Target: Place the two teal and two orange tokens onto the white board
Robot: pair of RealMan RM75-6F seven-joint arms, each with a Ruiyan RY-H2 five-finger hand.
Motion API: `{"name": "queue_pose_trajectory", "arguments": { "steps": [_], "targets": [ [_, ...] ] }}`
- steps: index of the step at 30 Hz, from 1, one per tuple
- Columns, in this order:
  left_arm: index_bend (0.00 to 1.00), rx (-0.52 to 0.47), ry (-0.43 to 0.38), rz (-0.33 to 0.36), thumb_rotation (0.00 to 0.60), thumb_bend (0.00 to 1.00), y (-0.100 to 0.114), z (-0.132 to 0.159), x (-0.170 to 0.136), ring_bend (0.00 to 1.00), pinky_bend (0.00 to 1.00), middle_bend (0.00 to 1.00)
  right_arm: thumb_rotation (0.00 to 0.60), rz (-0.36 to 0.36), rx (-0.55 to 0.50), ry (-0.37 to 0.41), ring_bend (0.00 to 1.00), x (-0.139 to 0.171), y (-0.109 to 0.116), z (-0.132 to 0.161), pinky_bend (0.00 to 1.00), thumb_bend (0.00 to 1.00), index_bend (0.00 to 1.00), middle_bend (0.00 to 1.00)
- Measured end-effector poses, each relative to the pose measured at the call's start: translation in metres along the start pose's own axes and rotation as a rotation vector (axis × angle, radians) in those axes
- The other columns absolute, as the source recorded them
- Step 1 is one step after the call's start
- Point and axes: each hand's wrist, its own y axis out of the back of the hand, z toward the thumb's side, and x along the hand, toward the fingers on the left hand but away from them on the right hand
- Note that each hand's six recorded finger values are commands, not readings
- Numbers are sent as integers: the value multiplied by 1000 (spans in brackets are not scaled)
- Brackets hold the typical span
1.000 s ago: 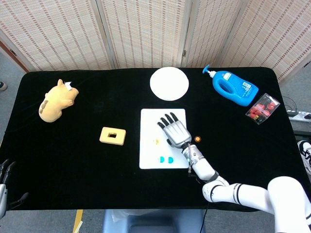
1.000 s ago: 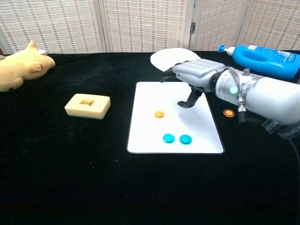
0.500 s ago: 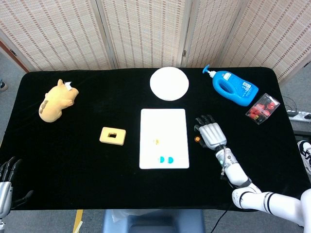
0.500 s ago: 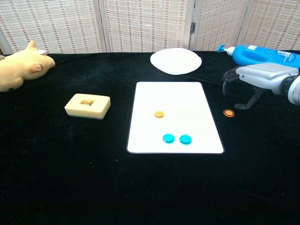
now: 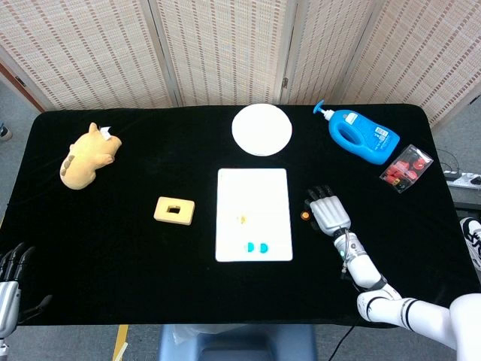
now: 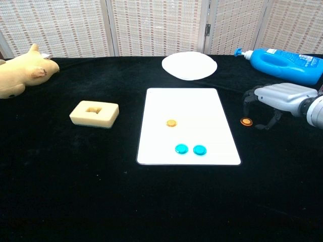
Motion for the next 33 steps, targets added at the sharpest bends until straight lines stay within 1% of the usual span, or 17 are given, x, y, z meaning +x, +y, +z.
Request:
{"name": "queue_pose_trajectory", "arguments": {
  "steps": [7,16,25,33],
  "targets": [
    [0,3,7,0,600,212,0,-3,0,7,0,0,600,2,5,1,31,-7,-3,5,0,423,395,142],
    [0,4,11,-4,600,212,-1,-4,0,7,0,0,600,2,10,0,35,-12,-5,8,0,423,445,150],
    [0,5,15,-6,600,212,-2,-6,-1,7,0,0,600,8,18,7,40,-16,-7,15,0,423,472,159],
    [0,5,18,-3,600,213,-1,-7,-1,7,0,0,600,-21,-2,21,46,-10,4,15,0,423,493,169]
  ]
}}
